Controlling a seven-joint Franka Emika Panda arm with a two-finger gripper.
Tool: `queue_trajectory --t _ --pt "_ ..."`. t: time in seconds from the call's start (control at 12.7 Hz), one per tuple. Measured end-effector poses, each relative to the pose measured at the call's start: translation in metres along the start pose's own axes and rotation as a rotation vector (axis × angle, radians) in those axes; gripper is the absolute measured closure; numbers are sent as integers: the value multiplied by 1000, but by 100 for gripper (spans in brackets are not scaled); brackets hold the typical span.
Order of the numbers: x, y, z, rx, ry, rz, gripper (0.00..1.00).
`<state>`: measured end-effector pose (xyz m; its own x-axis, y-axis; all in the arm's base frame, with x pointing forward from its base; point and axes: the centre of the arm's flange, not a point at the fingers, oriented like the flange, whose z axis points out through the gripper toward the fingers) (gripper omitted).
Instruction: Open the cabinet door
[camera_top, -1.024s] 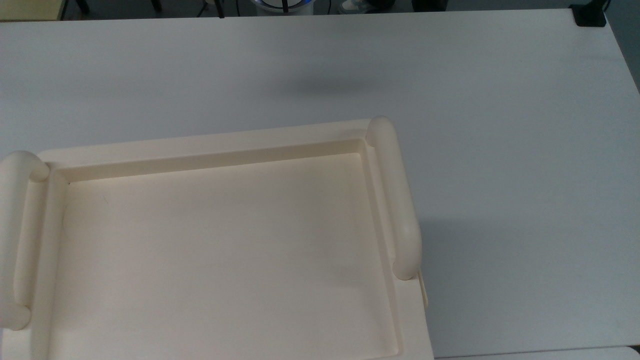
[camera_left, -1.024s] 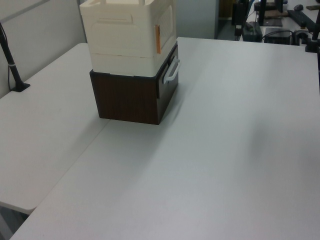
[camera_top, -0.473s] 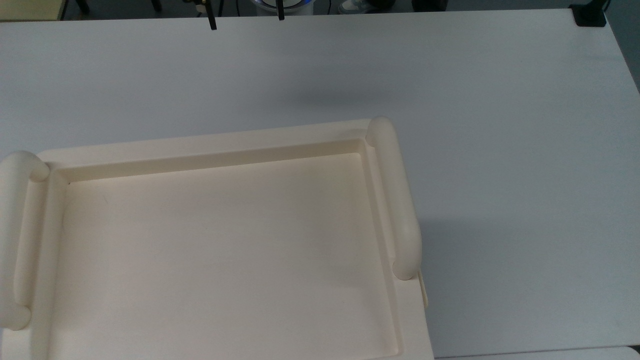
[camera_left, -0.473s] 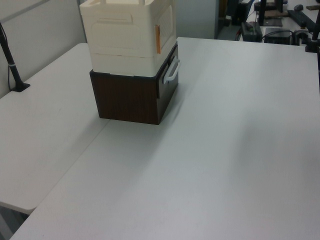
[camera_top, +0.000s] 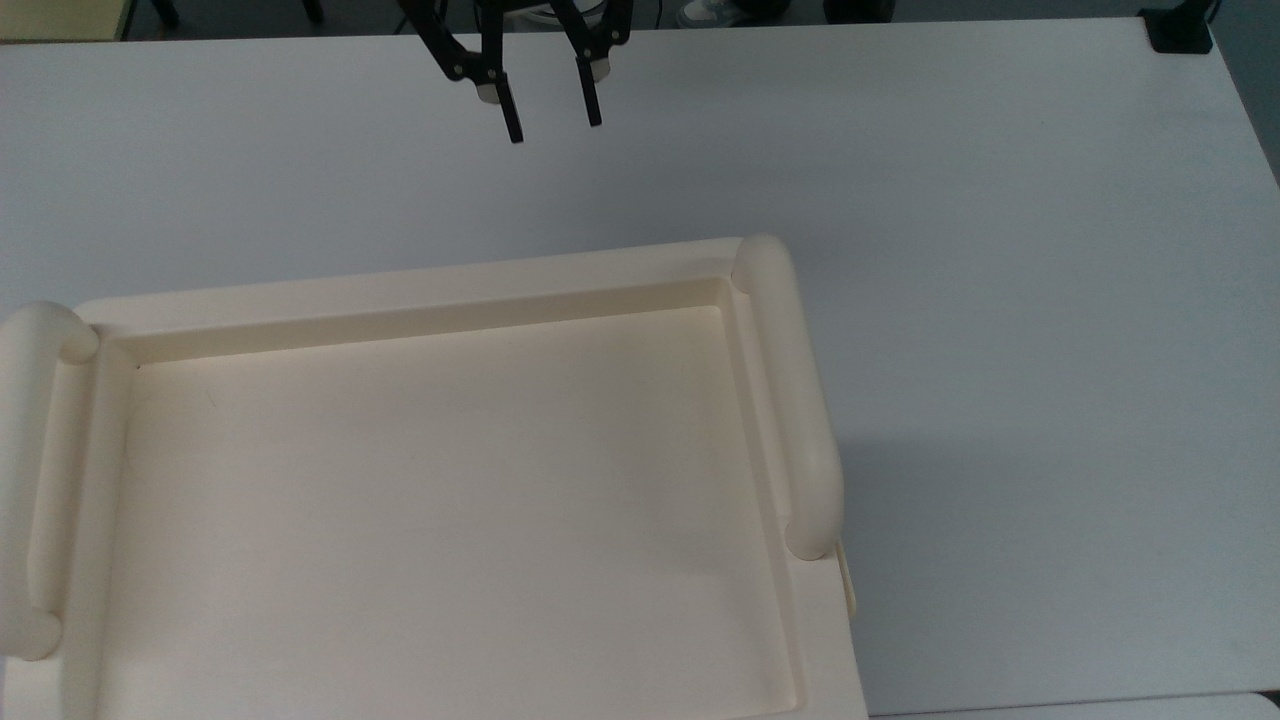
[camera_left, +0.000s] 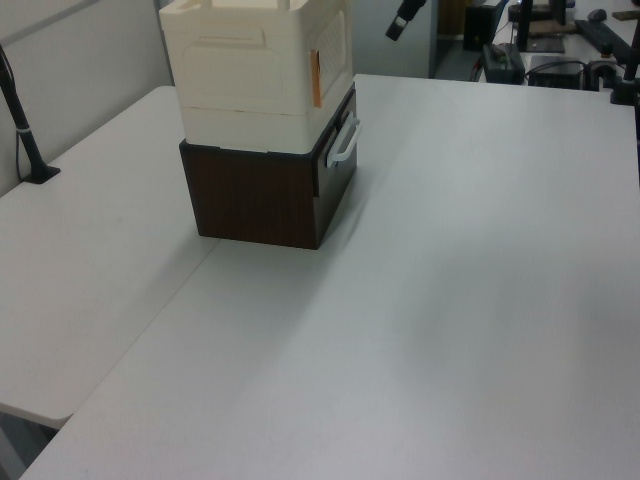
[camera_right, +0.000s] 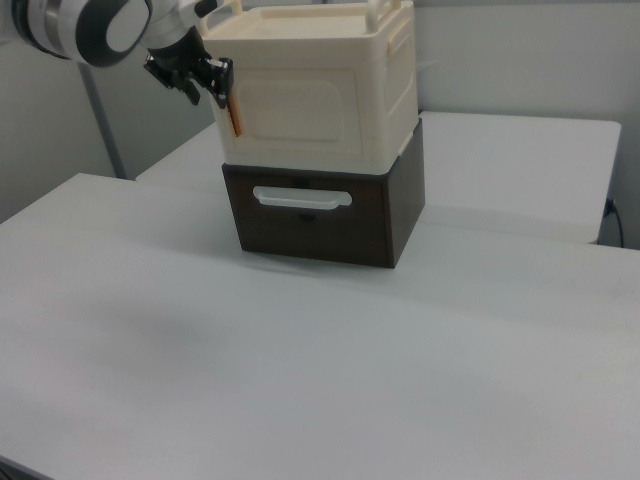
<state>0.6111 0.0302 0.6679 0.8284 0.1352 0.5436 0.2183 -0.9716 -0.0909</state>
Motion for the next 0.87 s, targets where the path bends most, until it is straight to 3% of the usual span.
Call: queue_trajectory --t 0.87 --pt "28 -30 76 -25 245 -32 50"
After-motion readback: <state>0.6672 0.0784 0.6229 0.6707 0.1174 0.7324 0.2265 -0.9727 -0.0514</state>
